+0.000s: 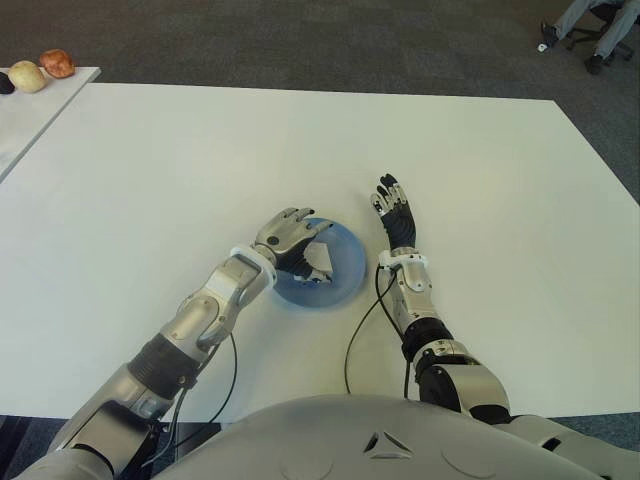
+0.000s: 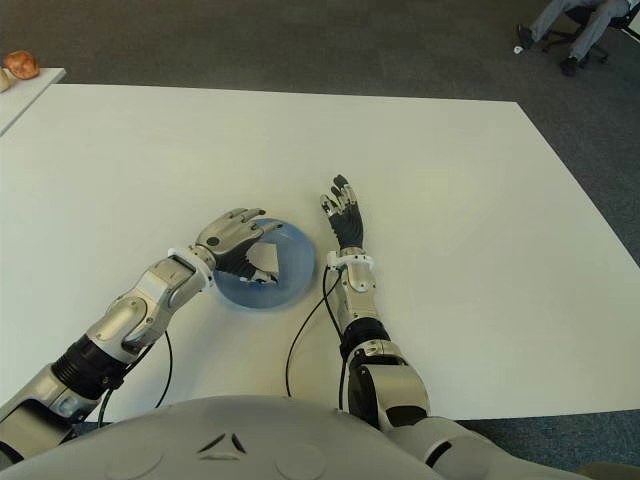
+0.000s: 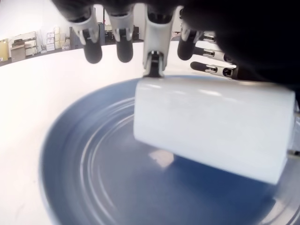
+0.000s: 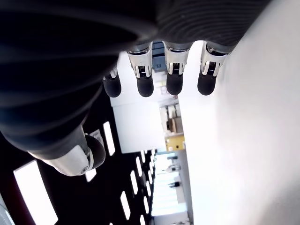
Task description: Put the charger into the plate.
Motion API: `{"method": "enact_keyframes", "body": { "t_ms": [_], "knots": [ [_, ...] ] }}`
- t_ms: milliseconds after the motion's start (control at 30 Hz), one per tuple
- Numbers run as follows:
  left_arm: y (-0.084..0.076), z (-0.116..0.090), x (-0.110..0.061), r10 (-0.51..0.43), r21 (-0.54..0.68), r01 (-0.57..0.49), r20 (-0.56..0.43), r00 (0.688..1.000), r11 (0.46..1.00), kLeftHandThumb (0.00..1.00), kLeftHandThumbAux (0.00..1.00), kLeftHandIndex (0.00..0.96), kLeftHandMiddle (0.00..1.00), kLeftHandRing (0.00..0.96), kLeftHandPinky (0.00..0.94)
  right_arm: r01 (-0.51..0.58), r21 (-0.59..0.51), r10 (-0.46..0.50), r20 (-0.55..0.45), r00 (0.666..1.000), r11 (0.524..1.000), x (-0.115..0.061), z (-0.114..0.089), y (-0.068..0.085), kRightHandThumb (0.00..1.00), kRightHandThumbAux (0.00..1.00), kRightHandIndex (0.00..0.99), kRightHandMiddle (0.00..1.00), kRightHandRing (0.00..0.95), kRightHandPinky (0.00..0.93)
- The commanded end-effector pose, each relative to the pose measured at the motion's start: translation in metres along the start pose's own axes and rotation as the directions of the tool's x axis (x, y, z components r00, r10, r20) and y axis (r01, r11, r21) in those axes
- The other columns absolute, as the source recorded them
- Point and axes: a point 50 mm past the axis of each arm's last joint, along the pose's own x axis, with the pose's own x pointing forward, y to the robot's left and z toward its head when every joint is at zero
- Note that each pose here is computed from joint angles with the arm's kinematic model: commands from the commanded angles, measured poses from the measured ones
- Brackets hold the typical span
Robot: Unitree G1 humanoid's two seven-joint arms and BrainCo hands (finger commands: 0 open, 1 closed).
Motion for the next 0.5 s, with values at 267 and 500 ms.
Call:
{"method": "enact_keyframes", "body": {
  "t_ms": [267,500],
  "knots": [
    [0.0000,0.0007,-0.0035,0.039,-0.053,-0.038,0.015,0.999,0.998,0.190,0.487,0.221,0.149,0.104,0.087,0.028,0.003,-0.028,-0.110,0.994,1.000,-0.0161,-0.0212,-0.0069,0.049,0.583,0.000,0.028,0.001,0.000],
    [0.0003,0.0012,-0.0045,0.067,-0.086,-0.065,0.029,0.997,0.994,0.276,0.495,0.311,0.250,0.198,0.144,0.034,0.003,-0.034,-0.109,0.993,0.999,-0.0161,-0.0212,-0.0071,0.045,0.558,0.004,0.047,0.011,0.000]
  ]
}}
